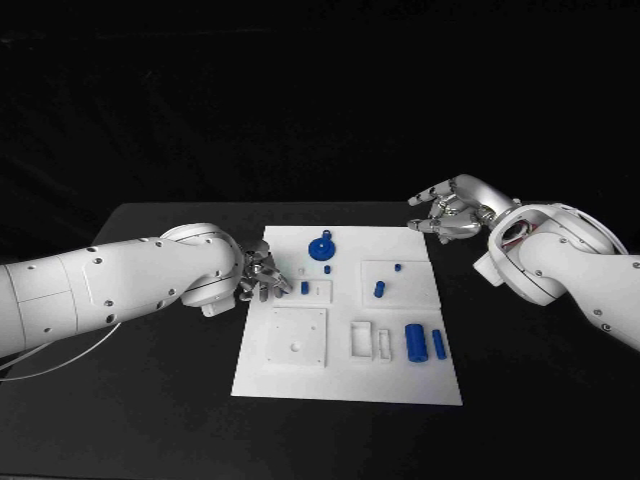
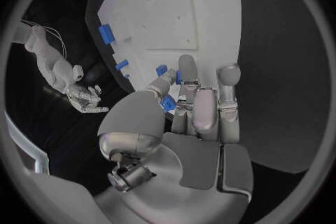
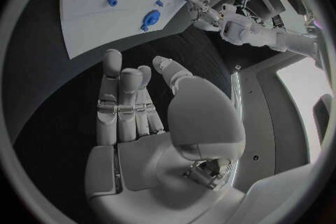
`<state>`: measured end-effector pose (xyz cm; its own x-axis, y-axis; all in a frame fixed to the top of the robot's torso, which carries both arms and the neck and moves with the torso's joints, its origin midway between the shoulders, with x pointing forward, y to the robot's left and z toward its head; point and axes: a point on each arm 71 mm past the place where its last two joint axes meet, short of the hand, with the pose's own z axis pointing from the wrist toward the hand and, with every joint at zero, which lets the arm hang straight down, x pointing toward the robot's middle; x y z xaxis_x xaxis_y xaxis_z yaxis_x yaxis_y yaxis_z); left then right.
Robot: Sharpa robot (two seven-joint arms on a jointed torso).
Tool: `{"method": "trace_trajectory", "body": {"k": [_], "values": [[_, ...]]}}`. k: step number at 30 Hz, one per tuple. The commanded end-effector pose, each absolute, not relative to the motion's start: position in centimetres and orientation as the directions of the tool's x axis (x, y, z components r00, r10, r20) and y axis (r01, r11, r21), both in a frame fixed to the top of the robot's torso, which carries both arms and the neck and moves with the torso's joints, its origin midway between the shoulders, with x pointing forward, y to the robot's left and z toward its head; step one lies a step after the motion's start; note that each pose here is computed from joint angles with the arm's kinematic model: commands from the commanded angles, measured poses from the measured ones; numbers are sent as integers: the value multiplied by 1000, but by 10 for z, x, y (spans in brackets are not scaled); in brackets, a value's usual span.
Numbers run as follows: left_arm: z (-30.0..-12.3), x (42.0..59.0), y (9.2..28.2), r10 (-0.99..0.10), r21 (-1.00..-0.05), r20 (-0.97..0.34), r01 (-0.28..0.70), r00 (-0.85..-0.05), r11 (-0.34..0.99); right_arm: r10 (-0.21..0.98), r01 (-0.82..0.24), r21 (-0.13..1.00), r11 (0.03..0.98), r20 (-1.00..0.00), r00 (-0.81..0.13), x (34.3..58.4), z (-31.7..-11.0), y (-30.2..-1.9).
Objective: Assemble the parts on the task board
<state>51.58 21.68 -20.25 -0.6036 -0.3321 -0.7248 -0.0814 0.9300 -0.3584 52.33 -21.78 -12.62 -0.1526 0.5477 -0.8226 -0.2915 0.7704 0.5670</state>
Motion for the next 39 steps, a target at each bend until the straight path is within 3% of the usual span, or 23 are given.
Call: {"method": "trace_trajectory", "body": {"k": [1,19,39], "values": [[-207,513,217,-298,-322,-712,-81,-636,943,543,-301,565,768,-824,-160,523,-126,-217],[-205,518,220,-344,-355,-731,-102,-590,929,543,-301,565,768,-824,-160,523,-127,-217],[-203,521,218,-345,-363,-699,-106,-626,926,542,-298,564,770,-825,-162,523,-127,-217]]}}
